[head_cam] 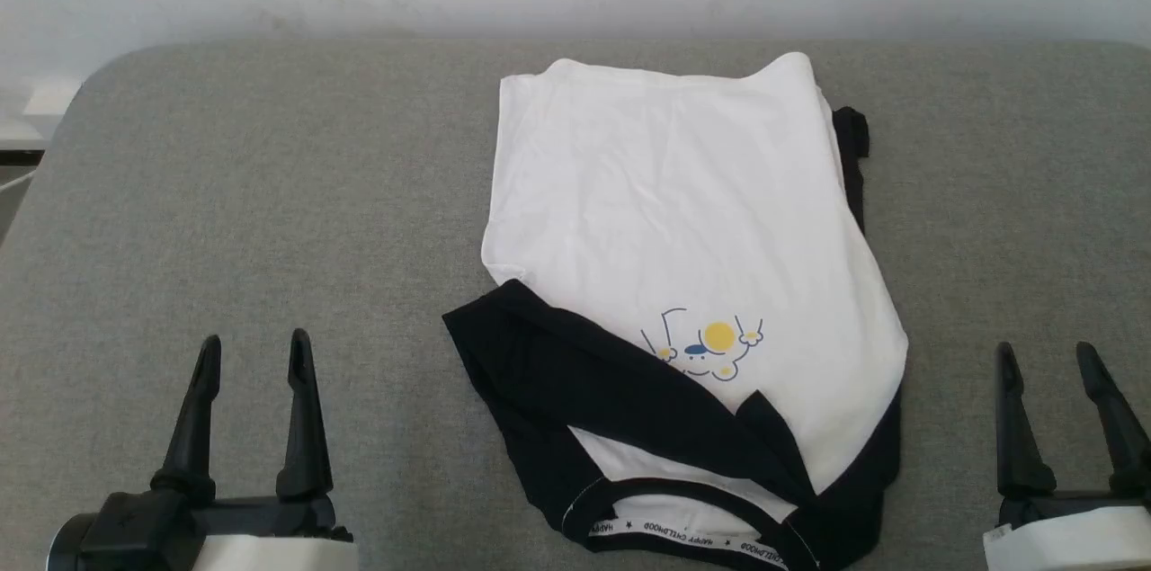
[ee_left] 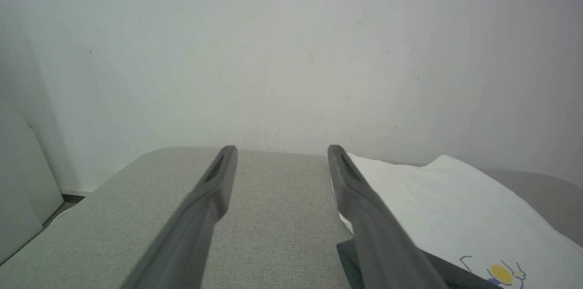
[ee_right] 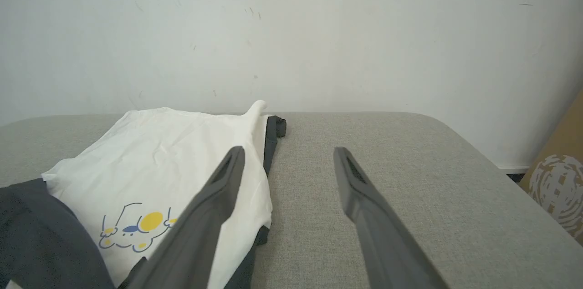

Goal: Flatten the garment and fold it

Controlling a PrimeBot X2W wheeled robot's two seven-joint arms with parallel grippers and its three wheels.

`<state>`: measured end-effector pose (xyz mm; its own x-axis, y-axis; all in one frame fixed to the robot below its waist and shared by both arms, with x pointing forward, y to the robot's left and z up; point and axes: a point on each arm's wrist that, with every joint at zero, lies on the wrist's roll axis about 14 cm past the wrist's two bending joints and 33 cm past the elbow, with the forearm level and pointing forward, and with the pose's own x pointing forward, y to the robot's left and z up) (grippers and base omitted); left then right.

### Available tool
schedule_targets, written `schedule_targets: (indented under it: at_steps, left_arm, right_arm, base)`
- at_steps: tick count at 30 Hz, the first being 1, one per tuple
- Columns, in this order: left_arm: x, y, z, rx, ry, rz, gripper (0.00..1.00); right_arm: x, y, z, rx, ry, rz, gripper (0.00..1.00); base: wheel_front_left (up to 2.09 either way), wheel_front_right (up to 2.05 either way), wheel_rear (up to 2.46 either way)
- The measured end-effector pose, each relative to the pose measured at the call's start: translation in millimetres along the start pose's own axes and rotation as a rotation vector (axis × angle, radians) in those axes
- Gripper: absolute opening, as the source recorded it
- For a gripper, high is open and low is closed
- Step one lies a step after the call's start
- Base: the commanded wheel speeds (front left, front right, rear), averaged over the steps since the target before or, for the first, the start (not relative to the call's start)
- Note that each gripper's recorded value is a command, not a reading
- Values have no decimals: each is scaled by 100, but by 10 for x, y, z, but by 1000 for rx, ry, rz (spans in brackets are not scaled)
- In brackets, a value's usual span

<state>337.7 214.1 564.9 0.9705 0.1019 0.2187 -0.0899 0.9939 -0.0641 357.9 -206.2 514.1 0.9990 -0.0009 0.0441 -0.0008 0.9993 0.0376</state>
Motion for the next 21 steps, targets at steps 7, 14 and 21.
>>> schedule_targets:
  at_steps: [7,14,21]
  left_arm:
    - [17,7,-105,-30,22,-4,100]
    - [213,-143,-232,-85,30,-50,100]
    - [471,-284,-419,-110,44,-93,100]
  right_arm:
    - [339,51,196,59,-58,10,100]
    - [1053,160,723,81,-119,47,100]
    - [1766,42,771,25,1,64,100]
  base:
    - [0,0,0]
    - [0,0,0]
    - [0,0,0]
